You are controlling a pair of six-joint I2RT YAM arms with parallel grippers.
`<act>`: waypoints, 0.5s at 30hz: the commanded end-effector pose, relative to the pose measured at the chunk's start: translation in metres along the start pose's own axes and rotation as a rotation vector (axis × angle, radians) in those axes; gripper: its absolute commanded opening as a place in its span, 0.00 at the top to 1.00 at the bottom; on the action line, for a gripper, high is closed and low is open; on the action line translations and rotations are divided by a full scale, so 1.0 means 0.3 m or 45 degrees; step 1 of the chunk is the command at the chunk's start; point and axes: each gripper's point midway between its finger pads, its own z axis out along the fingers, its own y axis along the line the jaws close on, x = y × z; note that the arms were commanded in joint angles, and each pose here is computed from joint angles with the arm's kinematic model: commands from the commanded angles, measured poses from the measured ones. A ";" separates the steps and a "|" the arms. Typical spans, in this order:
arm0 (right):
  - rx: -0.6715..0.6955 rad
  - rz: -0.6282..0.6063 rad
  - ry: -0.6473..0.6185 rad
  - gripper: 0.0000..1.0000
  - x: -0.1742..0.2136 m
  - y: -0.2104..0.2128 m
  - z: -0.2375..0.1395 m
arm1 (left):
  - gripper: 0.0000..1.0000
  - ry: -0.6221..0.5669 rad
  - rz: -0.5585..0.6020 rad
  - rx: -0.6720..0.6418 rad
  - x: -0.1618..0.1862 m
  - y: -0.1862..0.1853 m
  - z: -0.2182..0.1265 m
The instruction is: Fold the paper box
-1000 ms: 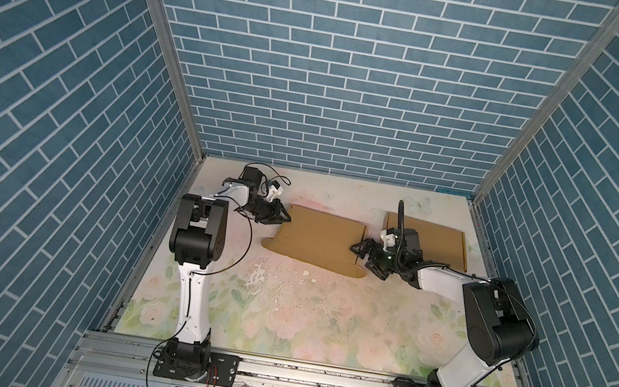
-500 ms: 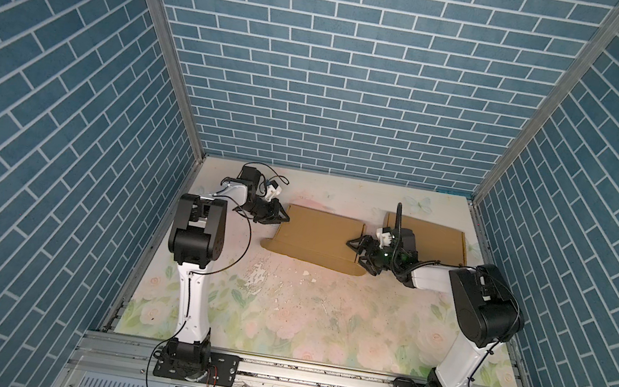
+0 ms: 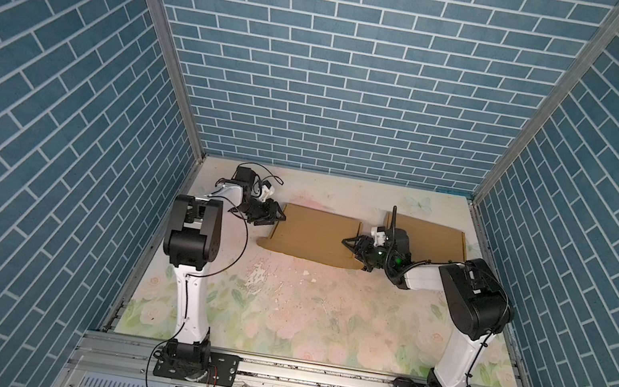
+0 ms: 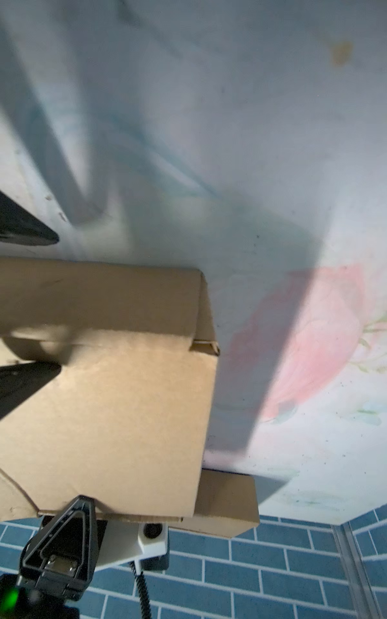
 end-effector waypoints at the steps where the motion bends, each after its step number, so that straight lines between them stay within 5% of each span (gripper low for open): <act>1: -0.042 0.107 -0.076 0.44 -0.029 0.042 -0.031 | 0.40 -0.027 -0.018 -0.141 0.024 0.019 -0.080; 9: -0.091 0.248 -0.103 0.47 -0.053 0.105 -0.105 | 0.35 -0.371 0.302 -0.303 -0.014 -0.146 -0.345; 15: -0.125 0.373 -0.060 0.51 -0.049 0.159 -0.164 | 0.31 -0.453 1.136 -0.509 0.153 -0.401 -0.381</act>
